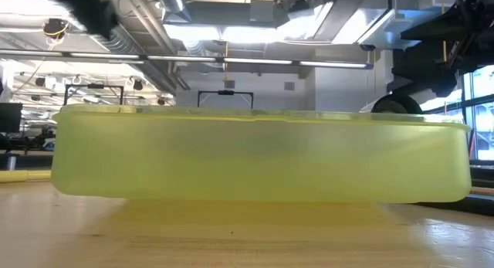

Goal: Pick & place school supplies into a supply box
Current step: Put the yellow marker into the yellow supply box, then put the black pen into the yellow supply box

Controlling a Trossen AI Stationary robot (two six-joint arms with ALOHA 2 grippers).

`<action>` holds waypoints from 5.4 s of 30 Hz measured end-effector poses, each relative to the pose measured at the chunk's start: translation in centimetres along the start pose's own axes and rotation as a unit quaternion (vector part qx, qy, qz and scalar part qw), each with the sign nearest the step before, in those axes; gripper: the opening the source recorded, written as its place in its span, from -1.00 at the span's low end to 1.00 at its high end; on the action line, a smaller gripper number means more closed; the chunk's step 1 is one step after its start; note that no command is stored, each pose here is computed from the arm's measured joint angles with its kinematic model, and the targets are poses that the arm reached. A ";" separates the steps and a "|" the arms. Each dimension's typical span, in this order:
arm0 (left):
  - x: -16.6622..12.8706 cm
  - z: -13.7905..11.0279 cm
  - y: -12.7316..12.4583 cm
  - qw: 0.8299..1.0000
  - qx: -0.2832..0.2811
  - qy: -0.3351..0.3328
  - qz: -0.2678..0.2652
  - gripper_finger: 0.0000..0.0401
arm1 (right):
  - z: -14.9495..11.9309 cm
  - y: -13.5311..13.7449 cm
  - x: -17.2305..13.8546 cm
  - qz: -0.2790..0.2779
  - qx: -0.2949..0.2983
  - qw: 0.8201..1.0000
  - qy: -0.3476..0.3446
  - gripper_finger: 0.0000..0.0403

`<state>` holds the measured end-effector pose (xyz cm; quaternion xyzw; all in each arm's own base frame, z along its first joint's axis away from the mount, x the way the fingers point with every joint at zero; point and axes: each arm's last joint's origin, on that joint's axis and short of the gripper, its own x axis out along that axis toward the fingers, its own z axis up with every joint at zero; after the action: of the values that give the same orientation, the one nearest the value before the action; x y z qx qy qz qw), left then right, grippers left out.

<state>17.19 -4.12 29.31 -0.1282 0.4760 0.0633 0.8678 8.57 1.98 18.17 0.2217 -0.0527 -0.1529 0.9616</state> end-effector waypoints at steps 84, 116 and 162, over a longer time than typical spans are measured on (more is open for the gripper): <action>8.4 6.7 -3.2 0.997 -0.037 0.005 -0.068 -0.86 | -0.7 -0.2 0.0 -0.001 -0.009 0.999 0.031 0.83; 23.2 10.9 -11.4 0.980 0.000 0.150 -0.132 -0.85 | -0.7 -0.3 0.0 -0.003 -0.049 0.998 0.031 0.83; 10.5 6.9 -13.9 0.982 -0.041 0.183 0.020 -0.57 | -0.7 -0.2 0.0 -0.001 -0.050 0.998 0.032 0.83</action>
<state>31.68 -15.68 26.24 -0.1638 0.6265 0.0755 0.7583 8.62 2.05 17.43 0.1783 -0.0139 -0.1489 0.9725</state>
